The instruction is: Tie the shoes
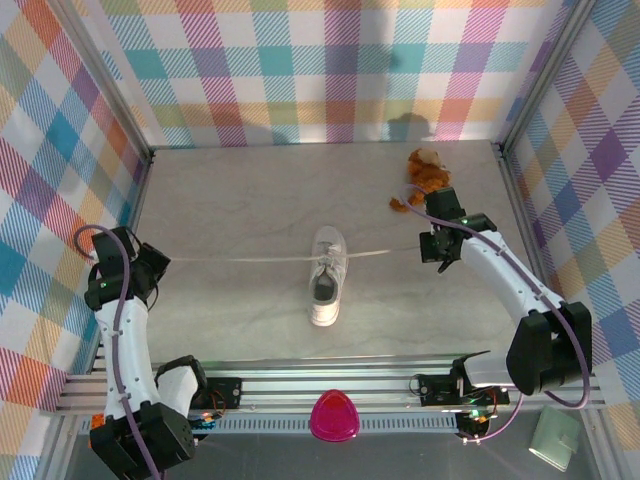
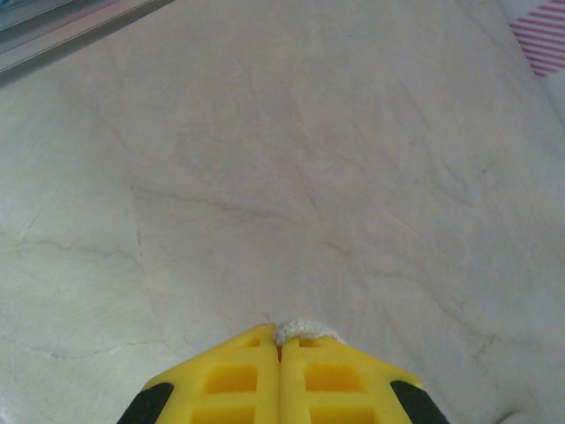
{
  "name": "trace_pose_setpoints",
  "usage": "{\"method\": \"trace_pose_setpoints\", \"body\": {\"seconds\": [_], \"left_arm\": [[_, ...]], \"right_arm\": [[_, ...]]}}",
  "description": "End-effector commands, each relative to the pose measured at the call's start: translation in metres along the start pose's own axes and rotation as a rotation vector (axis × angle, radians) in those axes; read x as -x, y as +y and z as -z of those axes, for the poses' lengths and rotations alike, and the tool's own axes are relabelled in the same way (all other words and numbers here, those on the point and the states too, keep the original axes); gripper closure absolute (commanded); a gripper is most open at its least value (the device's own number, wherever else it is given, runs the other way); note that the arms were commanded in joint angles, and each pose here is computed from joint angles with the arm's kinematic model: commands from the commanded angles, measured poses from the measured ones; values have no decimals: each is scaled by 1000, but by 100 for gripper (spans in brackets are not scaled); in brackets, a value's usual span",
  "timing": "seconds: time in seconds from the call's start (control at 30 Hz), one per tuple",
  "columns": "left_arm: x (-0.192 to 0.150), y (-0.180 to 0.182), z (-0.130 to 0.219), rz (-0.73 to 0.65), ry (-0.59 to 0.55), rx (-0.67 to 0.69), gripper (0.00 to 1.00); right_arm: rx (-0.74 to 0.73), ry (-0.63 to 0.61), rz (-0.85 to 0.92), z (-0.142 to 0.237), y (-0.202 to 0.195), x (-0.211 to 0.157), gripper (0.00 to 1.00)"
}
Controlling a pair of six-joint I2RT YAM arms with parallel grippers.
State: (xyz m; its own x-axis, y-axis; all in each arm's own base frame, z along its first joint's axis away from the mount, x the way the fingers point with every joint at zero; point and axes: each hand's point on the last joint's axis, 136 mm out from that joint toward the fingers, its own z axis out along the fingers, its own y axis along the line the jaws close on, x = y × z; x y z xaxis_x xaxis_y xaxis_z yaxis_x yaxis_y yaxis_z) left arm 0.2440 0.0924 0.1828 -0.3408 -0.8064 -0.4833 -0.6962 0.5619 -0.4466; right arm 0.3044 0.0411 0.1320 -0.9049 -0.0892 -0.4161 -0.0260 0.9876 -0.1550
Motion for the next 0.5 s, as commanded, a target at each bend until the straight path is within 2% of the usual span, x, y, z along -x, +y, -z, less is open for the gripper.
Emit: {"method": "trace_pose_setpoints", "body": {"seconds": [0.0, 0.23, 0.47], "left_arm": [[-6, 15, -3, 99, 20, 29, 100], [-2, 35, -21, 177, 13, 66, 100], [8, 54, -28, 174, -11, 137, 100]], "right_arm": [[22, 25, -27, 5, -2, -17, 100], [61, 72, -64, -6, 6, -37, 100], [10, 83, -102, -7, -17, -35, 100]]}}
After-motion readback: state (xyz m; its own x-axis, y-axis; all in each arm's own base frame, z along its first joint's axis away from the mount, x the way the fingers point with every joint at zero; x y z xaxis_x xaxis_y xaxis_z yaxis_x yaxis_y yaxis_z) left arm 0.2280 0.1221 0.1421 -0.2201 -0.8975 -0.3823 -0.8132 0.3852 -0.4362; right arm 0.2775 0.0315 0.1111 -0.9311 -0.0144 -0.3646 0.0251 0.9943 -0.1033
